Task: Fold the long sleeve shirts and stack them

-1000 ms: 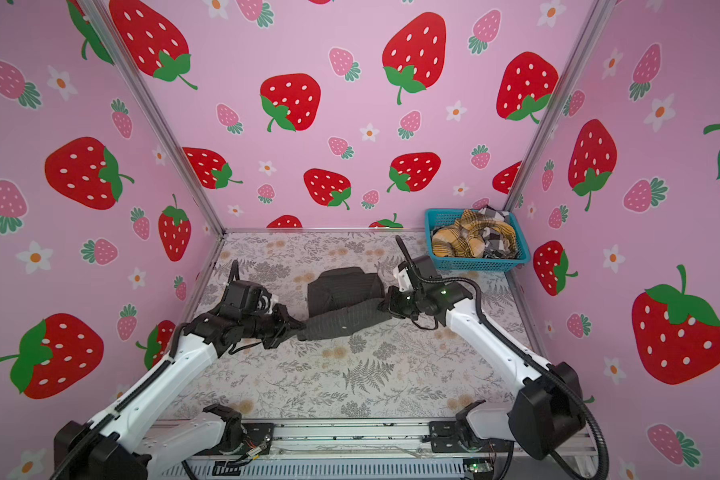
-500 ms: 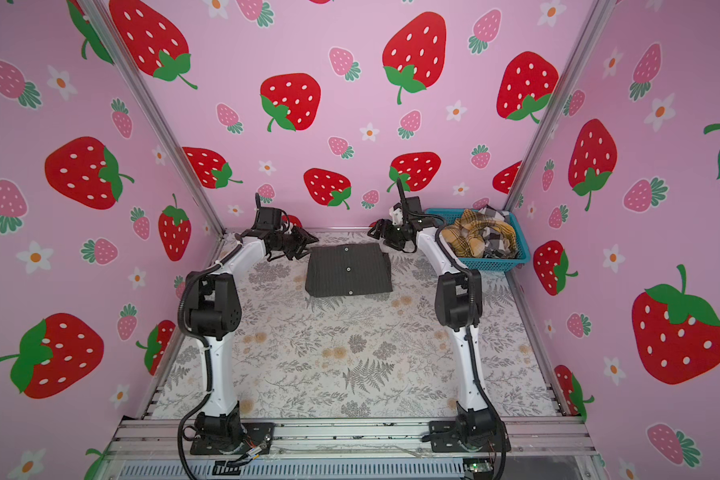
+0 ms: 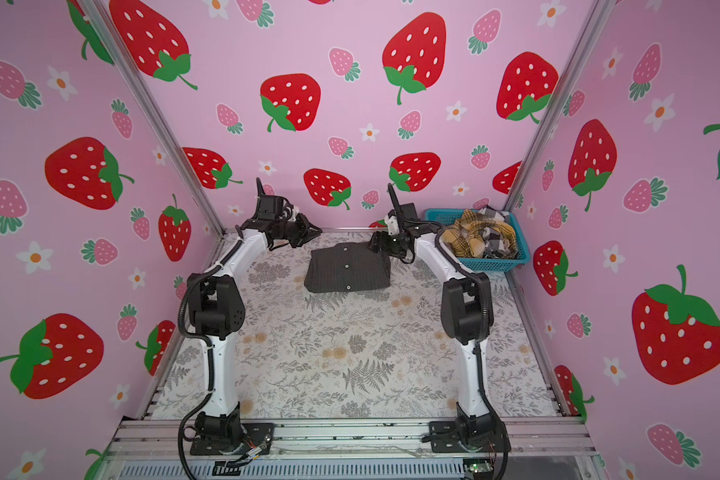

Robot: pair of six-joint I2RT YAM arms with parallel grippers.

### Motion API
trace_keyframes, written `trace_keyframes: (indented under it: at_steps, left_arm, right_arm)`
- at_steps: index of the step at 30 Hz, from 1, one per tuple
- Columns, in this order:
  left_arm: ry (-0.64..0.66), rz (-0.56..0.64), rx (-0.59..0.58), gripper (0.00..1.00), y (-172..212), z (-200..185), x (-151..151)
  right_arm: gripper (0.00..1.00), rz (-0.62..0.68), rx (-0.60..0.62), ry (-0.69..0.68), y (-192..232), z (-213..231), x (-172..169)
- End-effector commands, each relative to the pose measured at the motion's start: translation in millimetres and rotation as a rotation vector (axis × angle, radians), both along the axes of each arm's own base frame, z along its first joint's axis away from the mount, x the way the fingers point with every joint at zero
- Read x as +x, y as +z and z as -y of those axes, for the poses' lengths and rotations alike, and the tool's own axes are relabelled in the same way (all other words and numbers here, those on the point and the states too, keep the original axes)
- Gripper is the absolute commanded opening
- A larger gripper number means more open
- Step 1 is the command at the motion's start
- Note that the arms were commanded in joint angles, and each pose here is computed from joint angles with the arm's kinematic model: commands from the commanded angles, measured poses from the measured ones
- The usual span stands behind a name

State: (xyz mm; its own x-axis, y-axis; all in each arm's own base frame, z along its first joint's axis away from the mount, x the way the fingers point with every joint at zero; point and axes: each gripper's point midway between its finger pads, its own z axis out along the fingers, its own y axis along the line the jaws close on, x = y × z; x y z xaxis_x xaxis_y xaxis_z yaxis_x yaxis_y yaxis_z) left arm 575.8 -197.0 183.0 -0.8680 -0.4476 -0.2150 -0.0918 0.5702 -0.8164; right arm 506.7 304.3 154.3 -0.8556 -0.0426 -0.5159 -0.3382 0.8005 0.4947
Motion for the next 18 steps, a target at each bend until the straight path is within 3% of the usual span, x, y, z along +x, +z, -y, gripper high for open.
trace_keyframes:
  at_steps: [1,2,3,7,10,13,18]
  left_arm:
    - [-0.041,-0.126,0.038,0.07,-63,14,-12]
    - [-0.052,-0.142,0.055,0.07,-71,17,-15]
    - [-0.058,-0.161,0.066,0.0,-79,19,-17]
    - [-0.054,-0.266,0.086,0.0,-116,19,-35]
    - [-0.07,-0.35,0.154,0.0,-140,15,-67]
    - [-0.046,-0.43,0.251,0.0,-160,-6,-110]
    - [-0.033,-0.496,0.262,0.0,-175,-22,-196]
  right_arm:
    - [0.8,-0.025,-0.112,0.005,-50,4,13]
    - [0.78,-0.029,-0.124,0.011,-57,3,14]
    - [0.76,-0.035,-0.138,0.016,-65,1,13]
    - [0.72,-0.076,-0.22,0.063,-97,-11,-14]
    - [0.7,-0.106,-0.255,0.09,-114,-18,-48]
    - [0.69,-0.2,-0.195,0.111,-128,-22,-104]
    - [0.66,-0.262,-0.12,0.188,-124,-27,-199]
